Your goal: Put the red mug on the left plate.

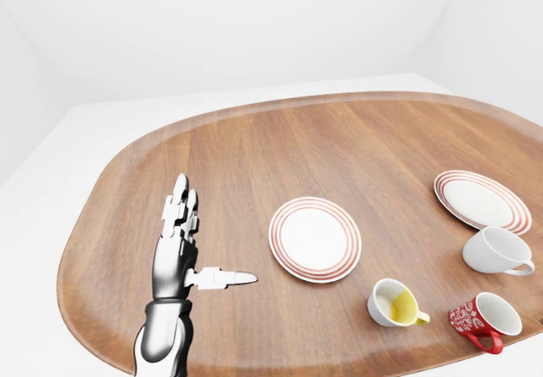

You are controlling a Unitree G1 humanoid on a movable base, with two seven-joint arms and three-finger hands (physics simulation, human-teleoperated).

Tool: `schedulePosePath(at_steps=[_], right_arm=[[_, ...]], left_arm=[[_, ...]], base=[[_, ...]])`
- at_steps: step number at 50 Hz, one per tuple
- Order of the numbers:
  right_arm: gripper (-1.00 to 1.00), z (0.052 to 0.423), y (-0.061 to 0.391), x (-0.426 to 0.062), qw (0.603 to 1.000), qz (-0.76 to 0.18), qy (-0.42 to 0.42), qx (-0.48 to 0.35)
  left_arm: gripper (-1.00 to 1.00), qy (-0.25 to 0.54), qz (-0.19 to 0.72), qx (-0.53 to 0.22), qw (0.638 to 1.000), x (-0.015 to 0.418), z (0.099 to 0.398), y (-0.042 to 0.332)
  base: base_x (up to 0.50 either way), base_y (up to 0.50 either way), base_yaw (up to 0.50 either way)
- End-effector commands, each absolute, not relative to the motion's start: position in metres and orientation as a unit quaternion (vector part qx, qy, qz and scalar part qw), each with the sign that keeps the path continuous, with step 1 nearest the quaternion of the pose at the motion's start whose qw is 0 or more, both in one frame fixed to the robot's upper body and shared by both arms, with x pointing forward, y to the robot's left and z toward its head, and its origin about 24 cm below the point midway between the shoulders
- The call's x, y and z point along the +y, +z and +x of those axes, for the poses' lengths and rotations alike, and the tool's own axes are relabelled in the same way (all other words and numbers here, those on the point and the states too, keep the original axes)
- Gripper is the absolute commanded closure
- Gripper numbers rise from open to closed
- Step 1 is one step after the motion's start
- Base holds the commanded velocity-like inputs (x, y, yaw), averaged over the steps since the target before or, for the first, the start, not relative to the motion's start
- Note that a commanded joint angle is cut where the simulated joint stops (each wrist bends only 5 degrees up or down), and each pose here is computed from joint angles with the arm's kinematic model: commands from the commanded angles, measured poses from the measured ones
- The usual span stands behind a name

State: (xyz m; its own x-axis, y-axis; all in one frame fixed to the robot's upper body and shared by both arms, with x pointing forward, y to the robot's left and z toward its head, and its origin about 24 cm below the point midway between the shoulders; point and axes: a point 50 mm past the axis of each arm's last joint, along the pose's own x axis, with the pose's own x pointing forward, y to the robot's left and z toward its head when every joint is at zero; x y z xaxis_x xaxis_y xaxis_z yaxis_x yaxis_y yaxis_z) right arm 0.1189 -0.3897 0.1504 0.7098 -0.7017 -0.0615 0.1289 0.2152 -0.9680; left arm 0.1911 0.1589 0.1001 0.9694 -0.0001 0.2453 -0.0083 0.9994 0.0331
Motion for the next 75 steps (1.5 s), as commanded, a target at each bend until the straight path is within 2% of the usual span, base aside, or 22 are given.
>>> schedulePosePath(at_steps=[1,9,13,26,30,37,44,51,57,67,75], right_arm=[[-1.0,0.105,0.146,-0.409,0.734,-0.537,-0.317,0.269],[-1.0,0.121,0.181,-0.411,0.731,-0.548,-0.373,0.165],[-1.0,0.123,0.186,-0.411,0.734,-0.544,-0.381,0.142],[-1.0,0.134,0.151,-0.407,0.749,-0.538,-0.342,0.182],[-1.0,0.141,0.129,-0.402,0.764,-0.532,-0.284,0.229],[-1.0,0.151,0.099,-0.406,0.778,-0.51,-0.241,0.276],[-1.0,0.145,0.072,-0.403,0.792,-0.478,-0.175,0.336],[-1.0,0.149,0.077,-0.419,0.814,-0.441,-0.197,0.322],[-1.0,0.155,0.047,-0.427,0.812,-0.415,-0.183,0.366],[-1.0,0.15,0.046,-0.454,0.818,-0.365,-0.229,0.38],[-1.0,0.149,0.028,-0.449,0.812,-0.359,-0.213,0.407]], left_arm=[[-1.0,0.002,0.016,-0.123,0.992,0.159,0.191,0.1],[-1.0,0.001,0.017,-0.124,0.992,0.158,0.189,0.099],[-1.0,0.002,0.017,-0.123,0.992,0.158,0.189,0.099],[-1.0,0.001,0.018,-0.124,0.992,0.158,0.189,0.1],[-1.0,0.001,0.017,-0.124,0.992,0.158,0.19,0.1],[-1.0,0.001,0.018,-0.124,0.992,0.158,0.19,0.101],[-1.0,0.001,0.018,-0.123,0.992,0.157,0.191,0.102],[-1.0,-0.001,0.019,-0.123,0.992,0.157,0.192,0.101],[-1.0,-0.001,0.018,-0.122,0.992,0.157,0.191,0.101],[-1.0,-0.003,0.02,-0.121,0.992,0.155,0.193,0.101],[-1.0,-0.002,0.02,-0.122,0.992,0.155,0.192,0.101]], base=[[0.0,0.0,0.0],[0.0,0.0,0.0],[0.0,0.0,0.0],[0.0,0.0,0.0],[0.0,0.0,0.0],[0.0,0.0,0.0],[0.0,0.0,0.0],[0.0,0.0,0.0],[0.0,0.0,0.0],[0.0,0.0,0.0],[0.0,0.0,0.0]])
